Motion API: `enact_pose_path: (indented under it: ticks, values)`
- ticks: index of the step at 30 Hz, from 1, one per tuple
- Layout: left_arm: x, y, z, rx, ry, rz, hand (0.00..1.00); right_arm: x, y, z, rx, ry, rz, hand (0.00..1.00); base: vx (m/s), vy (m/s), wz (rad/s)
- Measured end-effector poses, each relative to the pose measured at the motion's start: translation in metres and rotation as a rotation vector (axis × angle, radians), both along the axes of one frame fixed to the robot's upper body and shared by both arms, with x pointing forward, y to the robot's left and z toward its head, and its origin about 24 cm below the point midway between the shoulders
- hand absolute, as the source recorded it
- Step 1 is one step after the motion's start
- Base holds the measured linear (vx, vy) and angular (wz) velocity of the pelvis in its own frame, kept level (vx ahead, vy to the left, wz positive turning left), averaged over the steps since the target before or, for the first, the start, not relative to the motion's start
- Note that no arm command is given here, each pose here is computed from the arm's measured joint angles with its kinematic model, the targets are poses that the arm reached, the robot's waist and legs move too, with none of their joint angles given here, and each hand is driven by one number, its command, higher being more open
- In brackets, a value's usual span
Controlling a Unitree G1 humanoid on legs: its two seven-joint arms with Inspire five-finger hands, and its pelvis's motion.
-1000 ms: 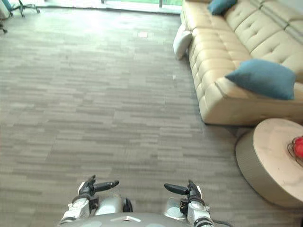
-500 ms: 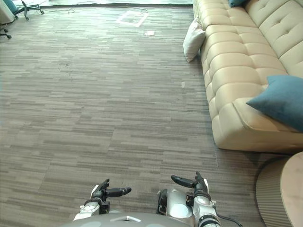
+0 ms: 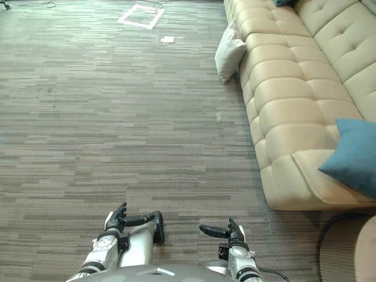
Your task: Pick up cushions and gather them together orderly.
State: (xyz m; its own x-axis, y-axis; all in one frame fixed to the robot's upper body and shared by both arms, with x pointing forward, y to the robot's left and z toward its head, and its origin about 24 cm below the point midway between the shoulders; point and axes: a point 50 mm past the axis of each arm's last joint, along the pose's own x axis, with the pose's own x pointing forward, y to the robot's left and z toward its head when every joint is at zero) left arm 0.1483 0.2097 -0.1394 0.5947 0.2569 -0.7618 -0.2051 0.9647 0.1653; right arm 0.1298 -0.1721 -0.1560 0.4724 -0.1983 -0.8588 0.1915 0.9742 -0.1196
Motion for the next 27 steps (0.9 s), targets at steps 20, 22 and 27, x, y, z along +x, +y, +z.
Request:
enact_pose_path:
  ticks: [20, 22, 27]
  values:
    - [-0.028, -0.016, -0.014, -0.062, 0.104, 0.019, 1.00, 0.018, -0.014, 0.012, -0.037, -0.090, 0.022, 1.00, 0.55, -0.104, 0.09]
    - [-0.025, -0.011, -0.011, -0.047, 0.076, 0.034, 1.00, 0.012, -0.014, 0.009, -0.035, -0.073, 0.016, 1.00, 0.33, -0.042, -0.07]
    - [-0.014, -0.008, -0.006, -0.038, 0.034, 0.042, 1.00, 0.007, -0.012, 0.006, -0.032, -0.039, 0.003, 1.00, 0.41, 0.055, -0.22]
